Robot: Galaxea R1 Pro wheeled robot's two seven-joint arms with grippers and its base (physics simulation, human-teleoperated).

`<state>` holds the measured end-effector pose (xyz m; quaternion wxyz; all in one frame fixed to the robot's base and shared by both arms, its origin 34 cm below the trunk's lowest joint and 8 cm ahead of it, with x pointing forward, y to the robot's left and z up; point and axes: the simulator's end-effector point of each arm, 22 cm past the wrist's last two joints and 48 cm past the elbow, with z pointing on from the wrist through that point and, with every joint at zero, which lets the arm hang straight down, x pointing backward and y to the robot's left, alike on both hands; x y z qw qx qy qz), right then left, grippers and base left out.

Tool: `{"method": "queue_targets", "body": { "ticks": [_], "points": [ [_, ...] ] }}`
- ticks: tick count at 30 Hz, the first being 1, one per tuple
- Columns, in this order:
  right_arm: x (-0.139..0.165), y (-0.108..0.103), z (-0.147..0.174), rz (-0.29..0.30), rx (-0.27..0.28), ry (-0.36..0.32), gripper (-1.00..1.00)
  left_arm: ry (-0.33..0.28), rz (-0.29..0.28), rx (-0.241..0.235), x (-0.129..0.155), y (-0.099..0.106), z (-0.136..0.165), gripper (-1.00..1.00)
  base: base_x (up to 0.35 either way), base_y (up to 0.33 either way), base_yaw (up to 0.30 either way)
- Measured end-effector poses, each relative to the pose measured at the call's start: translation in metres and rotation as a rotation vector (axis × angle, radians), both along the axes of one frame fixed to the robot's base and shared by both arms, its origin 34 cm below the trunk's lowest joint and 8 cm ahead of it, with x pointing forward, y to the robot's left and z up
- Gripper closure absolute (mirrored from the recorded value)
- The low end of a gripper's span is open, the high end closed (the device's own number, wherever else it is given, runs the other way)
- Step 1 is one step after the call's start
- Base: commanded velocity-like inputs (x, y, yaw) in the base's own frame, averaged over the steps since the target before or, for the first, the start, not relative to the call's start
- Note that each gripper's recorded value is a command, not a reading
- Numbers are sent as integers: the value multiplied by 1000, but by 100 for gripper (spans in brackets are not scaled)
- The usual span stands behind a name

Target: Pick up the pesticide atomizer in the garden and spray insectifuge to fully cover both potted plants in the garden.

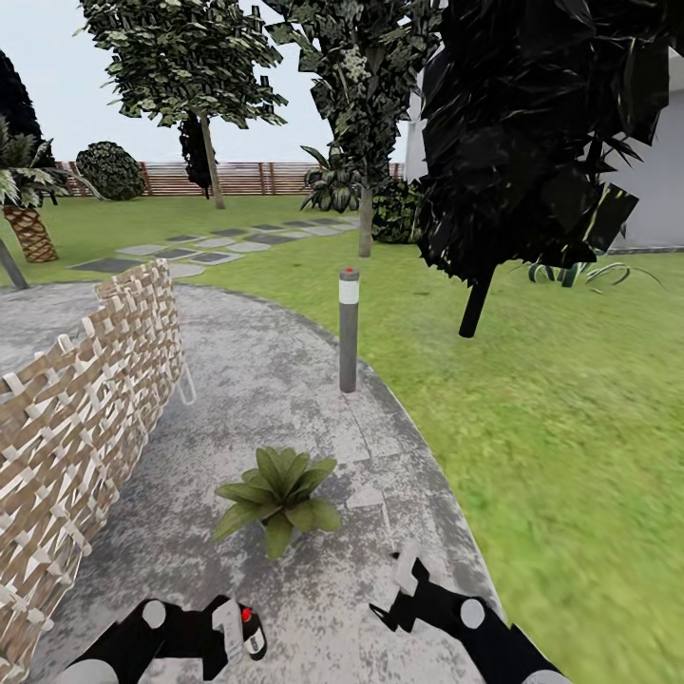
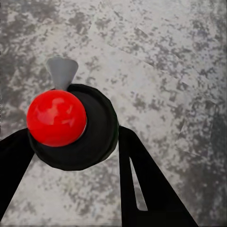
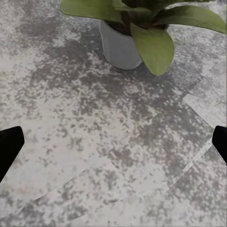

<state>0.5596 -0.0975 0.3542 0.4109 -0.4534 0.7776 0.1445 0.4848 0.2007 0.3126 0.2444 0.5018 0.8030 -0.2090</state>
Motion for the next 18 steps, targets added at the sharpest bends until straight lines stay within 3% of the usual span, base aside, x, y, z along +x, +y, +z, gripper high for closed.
{"method": "queue_targets", "body": {
  "ticks": [6,14,15,18],
  "points": [
    [-7,26,4,32,32,14,-100,5,-29,5,1,2,3,100,0,0,0],
    [-22,70,12,125,70,30,-100,-2,-107,-26,13,-30,16,100,0,0,0],
    [-24,75,13,136,75,32,100,-4,-118,-30,14,-35,18,100,0,0,0],
    [-29,91,17,170,90,37,100,-4,-149,-41,17,-46,23,100,0,0,0]
  ]
}}
